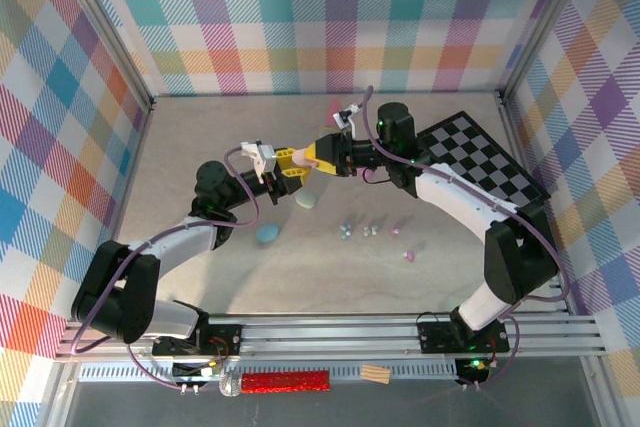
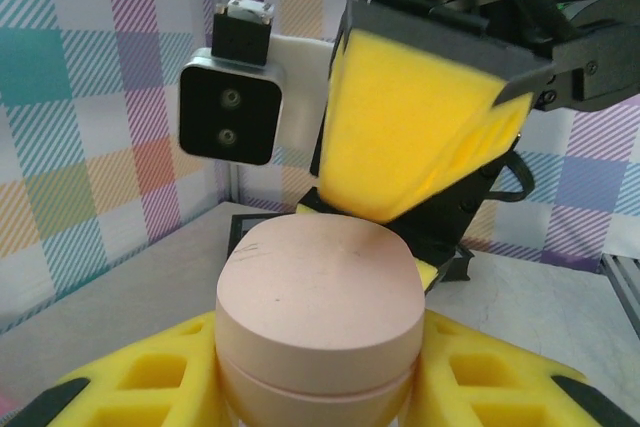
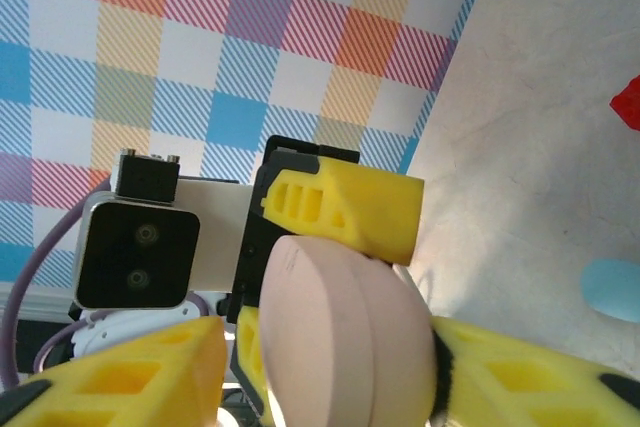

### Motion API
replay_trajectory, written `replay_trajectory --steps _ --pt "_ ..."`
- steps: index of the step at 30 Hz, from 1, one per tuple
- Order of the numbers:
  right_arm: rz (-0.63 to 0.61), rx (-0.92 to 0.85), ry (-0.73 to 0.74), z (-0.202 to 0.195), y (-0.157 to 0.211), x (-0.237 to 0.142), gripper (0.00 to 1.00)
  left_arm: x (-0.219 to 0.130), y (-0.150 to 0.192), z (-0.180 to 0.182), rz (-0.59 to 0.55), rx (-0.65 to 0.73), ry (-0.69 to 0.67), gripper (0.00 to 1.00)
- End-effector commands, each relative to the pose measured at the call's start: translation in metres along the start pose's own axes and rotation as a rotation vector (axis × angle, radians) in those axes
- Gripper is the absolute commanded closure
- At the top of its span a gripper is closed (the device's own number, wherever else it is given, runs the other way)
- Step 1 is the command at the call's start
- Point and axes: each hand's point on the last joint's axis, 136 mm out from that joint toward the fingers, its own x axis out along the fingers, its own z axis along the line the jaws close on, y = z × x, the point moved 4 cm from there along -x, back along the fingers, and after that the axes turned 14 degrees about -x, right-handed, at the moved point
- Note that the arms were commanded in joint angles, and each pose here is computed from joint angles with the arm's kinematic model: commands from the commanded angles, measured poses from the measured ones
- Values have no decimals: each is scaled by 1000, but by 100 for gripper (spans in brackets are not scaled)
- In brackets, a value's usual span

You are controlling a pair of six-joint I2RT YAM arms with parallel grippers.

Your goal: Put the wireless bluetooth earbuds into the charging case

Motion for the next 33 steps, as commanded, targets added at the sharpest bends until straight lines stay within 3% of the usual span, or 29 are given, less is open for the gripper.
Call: replay_trajectory --steps 1,5,11,14,23,33 --pt "2 -7 -52 5 -1 1 56 2 -5 -7 -8 31 37 63" --pt "-16 -8 -8 -1 0 -2 68 2 -2 -6 15 39 29 56" --pt "-102 -2 113 -25 -2 -19 73 -4 4 -6 33 25 -10 10" --pt "-128 17 201 -50 0 -28 73 -10 12 -4 55 8 -51 0" --pt "-109 55 479 -143 9 -26 74 -39 41 7 156 -33 -283 0" --pt "-73 124 598 -229 8 -1 75 -47 50 10 191 -36 -344 0"
